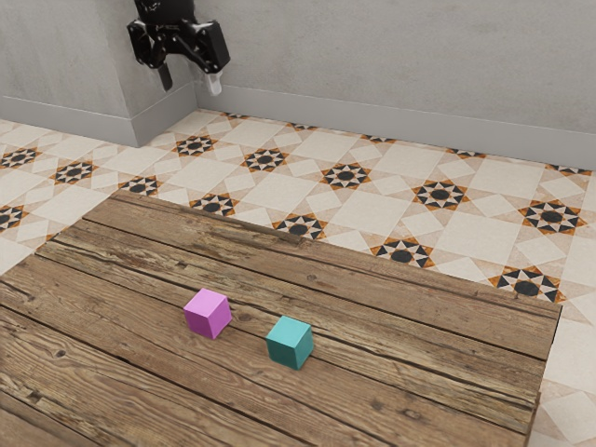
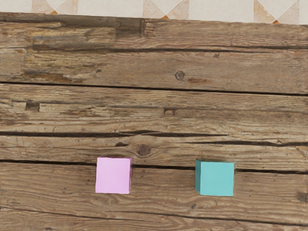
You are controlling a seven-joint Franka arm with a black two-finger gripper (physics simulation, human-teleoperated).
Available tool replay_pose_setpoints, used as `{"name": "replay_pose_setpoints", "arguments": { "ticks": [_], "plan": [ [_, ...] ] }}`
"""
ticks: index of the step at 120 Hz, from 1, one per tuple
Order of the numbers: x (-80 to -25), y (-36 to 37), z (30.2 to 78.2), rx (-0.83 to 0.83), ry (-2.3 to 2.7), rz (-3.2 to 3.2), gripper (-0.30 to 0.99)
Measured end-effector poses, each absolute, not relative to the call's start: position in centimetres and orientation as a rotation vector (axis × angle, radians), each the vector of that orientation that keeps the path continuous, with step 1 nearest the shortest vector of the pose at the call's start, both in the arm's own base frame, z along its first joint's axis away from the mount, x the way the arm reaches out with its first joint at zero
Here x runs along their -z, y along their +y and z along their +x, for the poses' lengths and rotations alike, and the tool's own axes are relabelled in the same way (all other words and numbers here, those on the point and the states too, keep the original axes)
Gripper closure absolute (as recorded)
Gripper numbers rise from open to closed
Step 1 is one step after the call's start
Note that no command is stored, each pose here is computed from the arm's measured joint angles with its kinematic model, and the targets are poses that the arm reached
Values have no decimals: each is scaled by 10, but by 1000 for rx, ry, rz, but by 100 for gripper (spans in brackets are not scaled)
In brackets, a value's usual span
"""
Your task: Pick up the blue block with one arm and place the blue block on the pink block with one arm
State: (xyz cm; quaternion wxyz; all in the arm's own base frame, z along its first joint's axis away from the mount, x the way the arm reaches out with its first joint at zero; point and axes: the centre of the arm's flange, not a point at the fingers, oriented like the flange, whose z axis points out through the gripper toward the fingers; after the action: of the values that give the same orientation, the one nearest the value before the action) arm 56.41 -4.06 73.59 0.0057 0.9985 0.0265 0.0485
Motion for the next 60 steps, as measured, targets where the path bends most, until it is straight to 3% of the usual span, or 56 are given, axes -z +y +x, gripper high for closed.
{"name": "replay_pose_setpoints", "arguments": {
  "ticks": [23,47,60],
  "plan": [
    [-683,-84,603,-104,20,3143,2],
    [-567,-113,612,21,-20,3125,2],
    [-523,-124,614,-6,-29,3113,2]
  ]
}}
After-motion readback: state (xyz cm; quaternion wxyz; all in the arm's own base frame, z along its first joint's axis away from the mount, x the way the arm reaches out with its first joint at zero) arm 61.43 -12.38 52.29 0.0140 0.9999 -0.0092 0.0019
